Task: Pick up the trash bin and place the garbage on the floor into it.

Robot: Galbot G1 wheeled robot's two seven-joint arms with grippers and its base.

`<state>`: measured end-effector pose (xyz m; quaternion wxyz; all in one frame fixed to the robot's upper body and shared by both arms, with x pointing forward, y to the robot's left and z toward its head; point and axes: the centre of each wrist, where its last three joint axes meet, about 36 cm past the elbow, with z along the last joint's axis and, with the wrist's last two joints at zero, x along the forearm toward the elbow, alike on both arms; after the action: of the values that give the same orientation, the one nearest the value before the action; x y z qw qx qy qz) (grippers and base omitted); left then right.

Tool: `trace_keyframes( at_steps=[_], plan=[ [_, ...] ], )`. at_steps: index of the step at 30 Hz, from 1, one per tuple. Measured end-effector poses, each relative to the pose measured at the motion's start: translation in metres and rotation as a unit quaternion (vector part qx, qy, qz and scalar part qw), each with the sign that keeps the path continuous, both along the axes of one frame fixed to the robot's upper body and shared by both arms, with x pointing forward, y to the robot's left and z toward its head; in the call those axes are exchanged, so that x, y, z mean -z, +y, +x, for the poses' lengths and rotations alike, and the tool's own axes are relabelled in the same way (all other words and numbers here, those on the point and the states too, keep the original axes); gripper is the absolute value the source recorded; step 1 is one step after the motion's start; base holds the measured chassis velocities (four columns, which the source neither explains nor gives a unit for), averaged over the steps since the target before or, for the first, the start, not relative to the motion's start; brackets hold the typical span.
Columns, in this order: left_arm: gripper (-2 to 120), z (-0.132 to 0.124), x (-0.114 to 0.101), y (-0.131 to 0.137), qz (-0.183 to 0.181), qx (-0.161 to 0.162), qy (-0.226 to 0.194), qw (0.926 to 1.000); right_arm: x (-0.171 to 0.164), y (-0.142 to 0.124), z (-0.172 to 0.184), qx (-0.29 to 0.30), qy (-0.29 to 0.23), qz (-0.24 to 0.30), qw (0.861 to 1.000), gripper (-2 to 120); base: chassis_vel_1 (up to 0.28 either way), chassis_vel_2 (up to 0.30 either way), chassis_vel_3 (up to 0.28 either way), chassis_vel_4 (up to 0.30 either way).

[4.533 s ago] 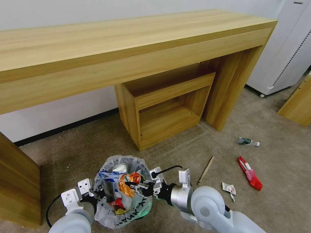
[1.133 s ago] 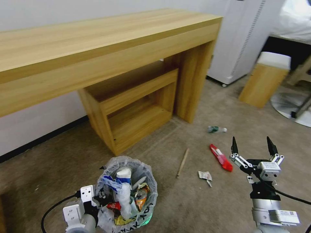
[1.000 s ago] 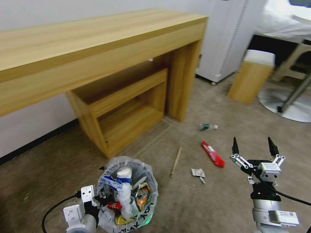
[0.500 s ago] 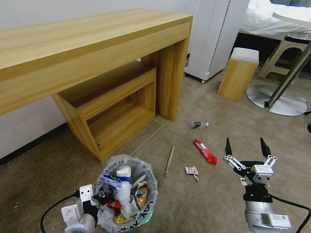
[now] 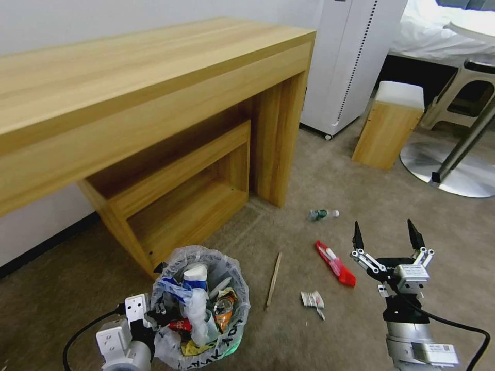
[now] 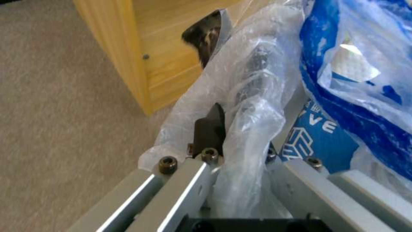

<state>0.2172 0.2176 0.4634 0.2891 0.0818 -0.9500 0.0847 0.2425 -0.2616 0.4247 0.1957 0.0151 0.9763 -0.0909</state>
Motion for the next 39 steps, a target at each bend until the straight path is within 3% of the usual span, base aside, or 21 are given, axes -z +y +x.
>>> trace_keyframes(
  at_steps=[27, 39],
  plan=[
    [1, -0.001, 0.002, 0.006, 0.008, -0.004, 0.005, 0.9999, -0.003, -0.011, 0.016, 0.012, 0.024, 0.016, 1.0, 100, -0.006, 0.0, 0.001, -0.002],
    [1, -0.001, 0.006, 0.003, 0.004, -0.009, 0.008, 0.9999, 0.013, -0.001, 0.017, -0.025, 0.023, 0.011, 0.999, 100, 0.0, 0.0, 0.0, 0.0]
  ],
)
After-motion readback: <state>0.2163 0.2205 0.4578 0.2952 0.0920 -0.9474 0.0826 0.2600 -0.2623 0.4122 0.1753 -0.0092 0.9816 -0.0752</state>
